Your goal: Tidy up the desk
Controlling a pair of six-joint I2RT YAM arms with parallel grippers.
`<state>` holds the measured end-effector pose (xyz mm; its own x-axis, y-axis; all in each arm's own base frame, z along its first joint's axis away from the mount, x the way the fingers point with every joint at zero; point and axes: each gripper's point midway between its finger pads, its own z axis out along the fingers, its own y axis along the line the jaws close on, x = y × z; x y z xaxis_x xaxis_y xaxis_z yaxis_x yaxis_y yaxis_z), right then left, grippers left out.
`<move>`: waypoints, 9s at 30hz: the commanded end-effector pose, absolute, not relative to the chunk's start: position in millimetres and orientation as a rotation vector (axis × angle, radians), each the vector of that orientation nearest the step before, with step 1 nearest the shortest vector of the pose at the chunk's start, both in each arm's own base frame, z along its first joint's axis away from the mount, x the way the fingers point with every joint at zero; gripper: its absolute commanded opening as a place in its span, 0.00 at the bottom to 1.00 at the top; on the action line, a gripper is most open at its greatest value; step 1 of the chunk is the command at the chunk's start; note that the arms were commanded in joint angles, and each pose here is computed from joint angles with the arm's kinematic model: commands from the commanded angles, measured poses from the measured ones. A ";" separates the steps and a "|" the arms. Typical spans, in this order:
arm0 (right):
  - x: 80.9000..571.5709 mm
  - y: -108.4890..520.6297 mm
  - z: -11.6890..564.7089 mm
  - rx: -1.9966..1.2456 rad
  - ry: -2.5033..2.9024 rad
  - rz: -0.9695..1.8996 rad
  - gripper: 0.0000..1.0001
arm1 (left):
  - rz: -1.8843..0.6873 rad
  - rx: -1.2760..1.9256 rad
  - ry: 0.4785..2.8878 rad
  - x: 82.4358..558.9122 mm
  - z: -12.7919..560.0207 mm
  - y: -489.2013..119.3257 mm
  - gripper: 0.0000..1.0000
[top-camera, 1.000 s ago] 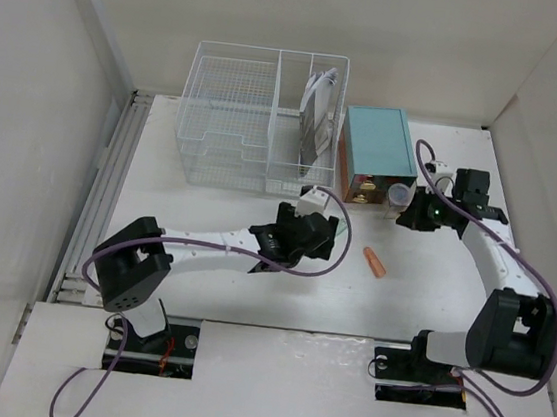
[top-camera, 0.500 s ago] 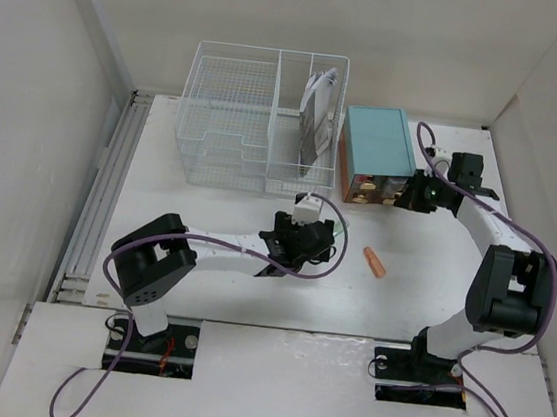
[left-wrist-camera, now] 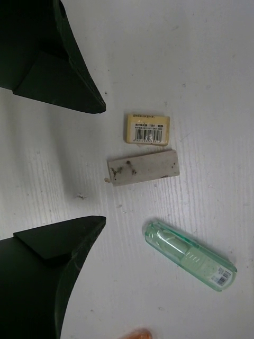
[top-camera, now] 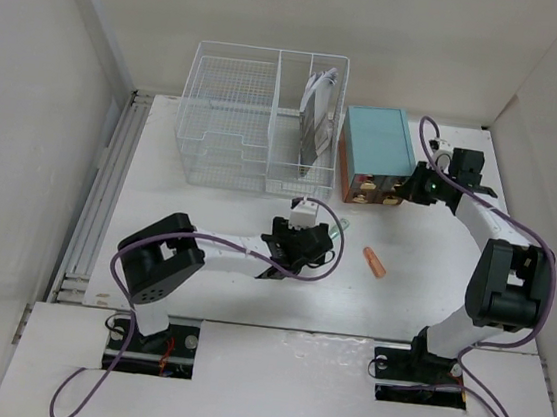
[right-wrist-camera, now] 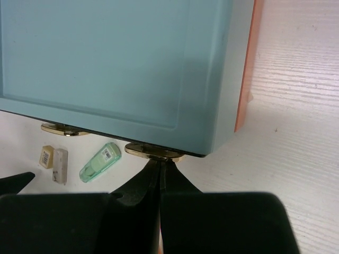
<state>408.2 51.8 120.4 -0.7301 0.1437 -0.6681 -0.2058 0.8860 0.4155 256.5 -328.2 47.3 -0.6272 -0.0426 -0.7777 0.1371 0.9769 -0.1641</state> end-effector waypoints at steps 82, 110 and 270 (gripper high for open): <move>413.9 46.2 57.2 0.544 2.055 0.830 0.58 | -0.319 -0.039 2.138 197.4 106.4 -338.5 0.70; 385.7 23.7 65.2 0.615 2.084 0.786 0.45 | -0.355 -0.054 2.121 179.0 127.1 -334.0 0.70; 224.2 75.6 161.6 -1.454 1.893 0.306 0.57 | -0.371 0.698 2.264 316.4 8.8 -406.8 0.34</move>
<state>215.8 64.7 140.0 -0.1414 -0.7888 -0.5982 -0.9215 0.3256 -0.2116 323.6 -419.4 28.0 -0.5581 0.3354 -0.7589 0.5858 0.8071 -0.0741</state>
